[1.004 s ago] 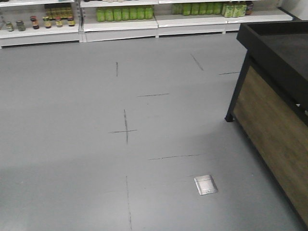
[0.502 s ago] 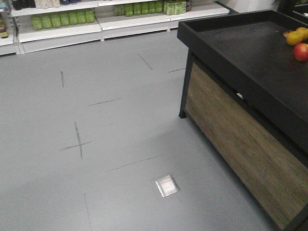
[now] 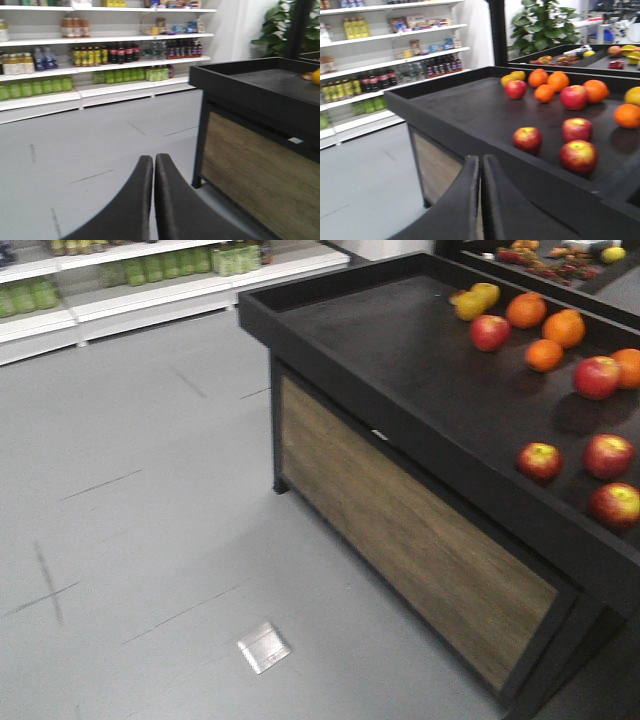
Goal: Pick three apples into basket with both arms
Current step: 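Turn the base toward the fruit table and approach the blue basket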
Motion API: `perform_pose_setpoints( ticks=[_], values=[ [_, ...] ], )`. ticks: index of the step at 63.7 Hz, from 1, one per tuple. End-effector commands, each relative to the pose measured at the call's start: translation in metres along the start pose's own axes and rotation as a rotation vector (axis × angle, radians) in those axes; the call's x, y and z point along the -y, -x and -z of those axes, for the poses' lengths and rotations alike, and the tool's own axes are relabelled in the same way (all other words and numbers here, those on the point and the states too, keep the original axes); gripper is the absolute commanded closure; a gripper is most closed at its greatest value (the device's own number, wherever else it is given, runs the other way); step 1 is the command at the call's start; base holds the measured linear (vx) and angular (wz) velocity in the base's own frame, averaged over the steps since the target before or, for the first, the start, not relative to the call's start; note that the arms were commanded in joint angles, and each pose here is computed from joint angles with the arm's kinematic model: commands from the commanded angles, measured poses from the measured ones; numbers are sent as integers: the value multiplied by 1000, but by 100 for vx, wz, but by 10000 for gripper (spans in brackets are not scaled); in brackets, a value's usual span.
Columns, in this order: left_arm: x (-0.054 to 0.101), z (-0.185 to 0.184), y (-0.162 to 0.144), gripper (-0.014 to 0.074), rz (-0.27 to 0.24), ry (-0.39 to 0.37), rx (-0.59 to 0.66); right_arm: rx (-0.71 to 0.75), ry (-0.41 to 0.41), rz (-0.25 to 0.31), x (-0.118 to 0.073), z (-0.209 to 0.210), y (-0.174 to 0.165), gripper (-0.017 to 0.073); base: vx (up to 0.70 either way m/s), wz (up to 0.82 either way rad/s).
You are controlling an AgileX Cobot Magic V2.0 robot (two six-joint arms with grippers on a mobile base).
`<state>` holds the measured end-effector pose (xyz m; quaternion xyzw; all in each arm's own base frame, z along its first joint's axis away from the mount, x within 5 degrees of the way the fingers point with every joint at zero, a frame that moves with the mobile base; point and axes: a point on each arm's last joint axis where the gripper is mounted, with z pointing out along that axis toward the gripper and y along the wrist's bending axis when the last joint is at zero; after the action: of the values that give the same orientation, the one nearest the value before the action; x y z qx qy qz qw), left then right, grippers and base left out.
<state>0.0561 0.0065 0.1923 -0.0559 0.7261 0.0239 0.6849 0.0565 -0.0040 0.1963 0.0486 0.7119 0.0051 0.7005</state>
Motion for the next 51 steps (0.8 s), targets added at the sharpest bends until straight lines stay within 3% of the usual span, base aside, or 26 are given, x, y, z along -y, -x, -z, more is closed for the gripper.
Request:
perform_pose_setpoints(
  ticks=[1,51],
  values=[
    [1,3,15,600,3,-7,104,72,13,15,-1,0,3,564,12,-46],
    [1,3,15,600,3,-7,104,72,13,15,-1,0,3,564,10,-47]
  ],
)
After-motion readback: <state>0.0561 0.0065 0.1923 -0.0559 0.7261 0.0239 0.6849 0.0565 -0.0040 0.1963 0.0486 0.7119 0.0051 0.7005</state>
